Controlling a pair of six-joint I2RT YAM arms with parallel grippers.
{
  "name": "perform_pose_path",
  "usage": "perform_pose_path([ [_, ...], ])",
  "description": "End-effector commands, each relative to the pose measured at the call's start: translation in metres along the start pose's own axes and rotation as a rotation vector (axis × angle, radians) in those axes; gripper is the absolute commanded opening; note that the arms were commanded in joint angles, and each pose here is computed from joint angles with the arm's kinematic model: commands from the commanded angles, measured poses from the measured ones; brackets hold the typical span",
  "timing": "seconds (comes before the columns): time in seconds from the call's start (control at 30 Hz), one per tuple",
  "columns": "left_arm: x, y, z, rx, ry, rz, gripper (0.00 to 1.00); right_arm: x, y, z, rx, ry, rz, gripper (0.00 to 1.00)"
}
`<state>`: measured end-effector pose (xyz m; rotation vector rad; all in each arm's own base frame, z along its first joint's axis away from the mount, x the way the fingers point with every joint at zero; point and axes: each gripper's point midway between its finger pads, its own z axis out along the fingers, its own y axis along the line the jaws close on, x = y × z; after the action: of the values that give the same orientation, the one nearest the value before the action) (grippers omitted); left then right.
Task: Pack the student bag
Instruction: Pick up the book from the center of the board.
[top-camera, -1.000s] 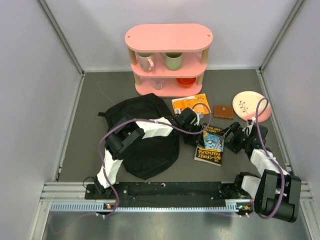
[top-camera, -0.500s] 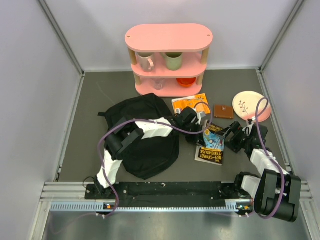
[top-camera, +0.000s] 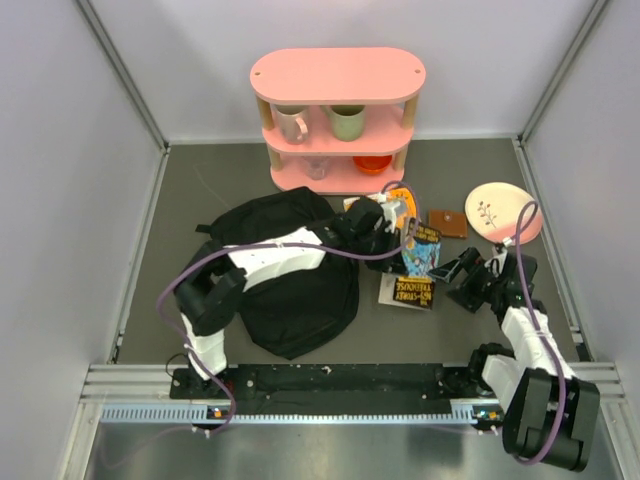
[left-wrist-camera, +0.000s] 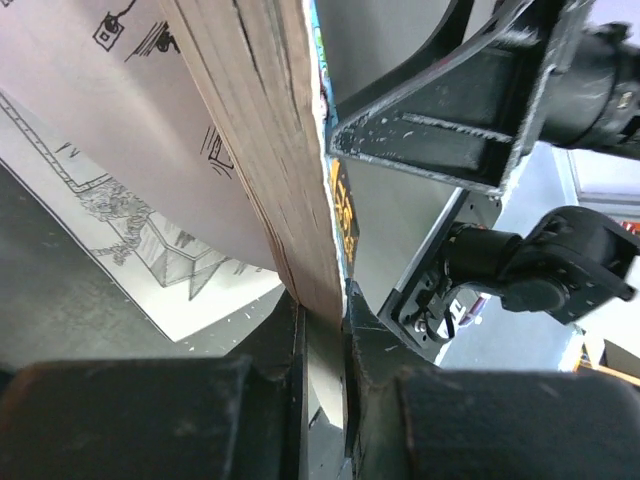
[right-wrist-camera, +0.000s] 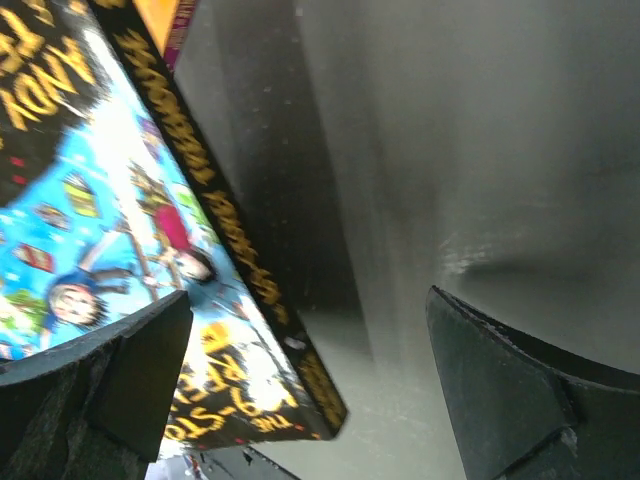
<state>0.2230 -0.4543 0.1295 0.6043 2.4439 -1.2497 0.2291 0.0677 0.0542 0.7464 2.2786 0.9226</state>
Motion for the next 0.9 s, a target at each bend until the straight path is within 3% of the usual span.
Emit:
perform_pose_path([
  [0.0,-0.040,-0.049,-0.049,0.123,-0.147,0.167,0.00,-0.004,0.033,-0.015,-0.114,-0.017,-0.078,0.99],
  [0.23,-0.037,-0.071,-0.069,0.216,-0.152,0.227,0.00,-0.001,0.098,-0.045,-0.410,0.004,-0.181,0.99],
  [0.47,-0.038,-0.094,-0.083,0.342,-0.176,0.299,0.00,-0.003,0.137,-0.067,-0.609,0.003,-0.273,0.99],
  [0.53,-0.036,-0.100,-0.087,0.374,-0.173,0.310,0.00,0.001,0.139,-0.069,-0.637,0.023,-0.235,0.99],
  [0.63,-0.033,-0.106,-0.090,0.411,-0.167,0.325,0.00,0.003,0.142,-0.072,-0.658,0.021,-0.250,0.88],
  [0.73,-0.032,-0.105,-0.090,0.415,-0.162,0.322,0.00,0.003,0.147,-0.077,-0.677,0.015,-0.258,0.59],
  [0.8,-0.032,-0.103,-0.090,0.409,-0.161,0.312,0.00,0.002,0.150,-0.080,-0.684,0.003,-0.263,0.49],
  [0.83,-0.034,-0.100,-0.089,0.393,-0.166,0.301,0.07,0.002,0.152,-0.083,-0.688,-0.003,-0.267,0.34],
  [0.87,-0.034,-0.096,-0.088,0.375,-0.170,0.287,0.28,0.003,0.153,-0.084,-0.691,-0.004,-0.267,0.27],
])
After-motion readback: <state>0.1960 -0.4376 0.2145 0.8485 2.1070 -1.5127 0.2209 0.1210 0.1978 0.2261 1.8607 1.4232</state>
